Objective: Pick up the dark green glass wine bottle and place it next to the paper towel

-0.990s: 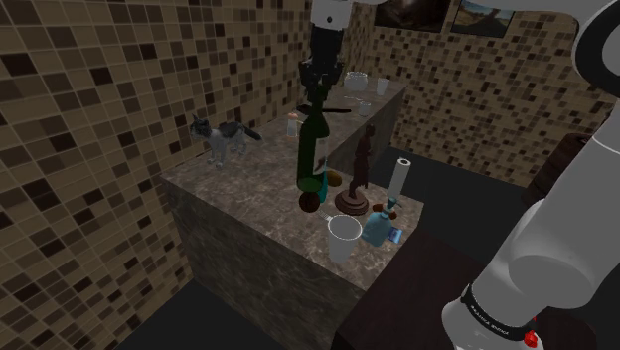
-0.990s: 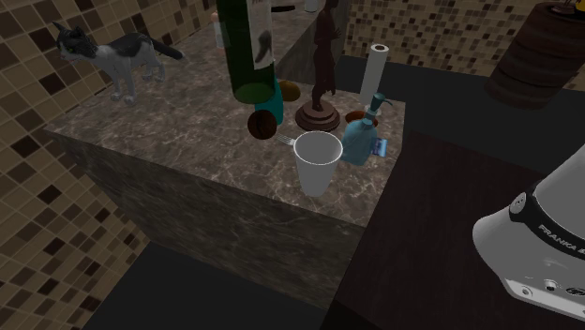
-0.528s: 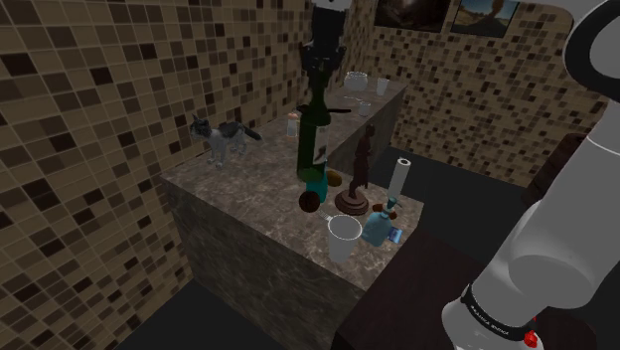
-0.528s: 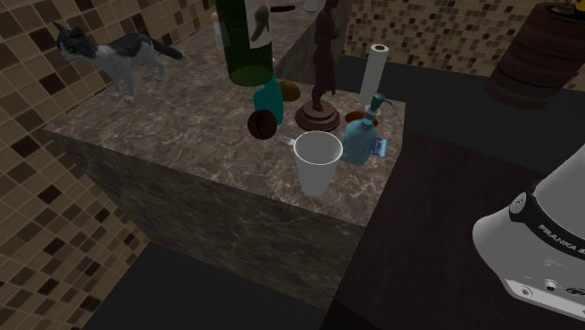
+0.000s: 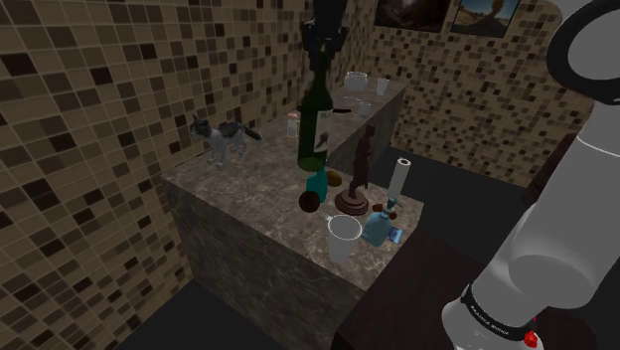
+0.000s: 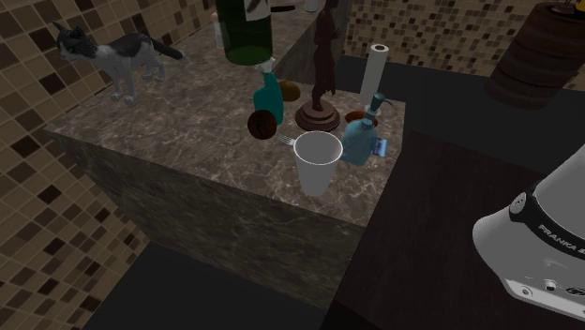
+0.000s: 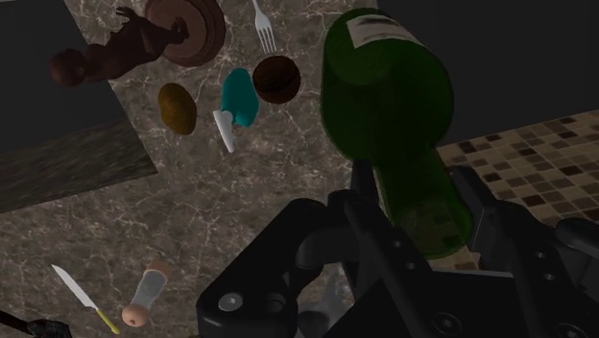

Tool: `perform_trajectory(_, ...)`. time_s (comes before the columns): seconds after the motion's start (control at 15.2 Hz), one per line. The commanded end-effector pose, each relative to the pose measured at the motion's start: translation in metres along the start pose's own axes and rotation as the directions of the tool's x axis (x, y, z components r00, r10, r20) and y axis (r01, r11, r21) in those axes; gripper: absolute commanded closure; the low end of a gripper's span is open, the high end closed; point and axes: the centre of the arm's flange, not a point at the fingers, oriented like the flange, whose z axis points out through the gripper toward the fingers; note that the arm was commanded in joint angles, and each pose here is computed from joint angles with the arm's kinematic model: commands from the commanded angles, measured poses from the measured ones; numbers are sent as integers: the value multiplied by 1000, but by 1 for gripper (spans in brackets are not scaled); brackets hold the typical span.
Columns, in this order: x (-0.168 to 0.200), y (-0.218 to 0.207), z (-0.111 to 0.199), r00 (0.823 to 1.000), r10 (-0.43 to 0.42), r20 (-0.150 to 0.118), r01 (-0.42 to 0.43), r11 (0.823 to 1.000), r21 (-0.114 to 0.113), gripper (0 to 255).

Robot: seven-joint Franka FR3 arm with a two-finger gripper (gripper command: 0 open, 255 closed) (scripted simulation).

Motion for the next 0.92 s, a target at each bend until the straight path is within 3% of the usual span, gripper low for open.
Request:
perform_trajectory(0.0, 1, -1, -10, 1000, 0, 0, 0, 1000, 0, 255)
perform_trajectory(0.33, 2, -2, -36, 1000, 0, 0, 0, 1000, 0, 255)
perform_trajectory(0.86, -45, 93, -42, 1000, 0, 0, 0, 1000, 0, 255)
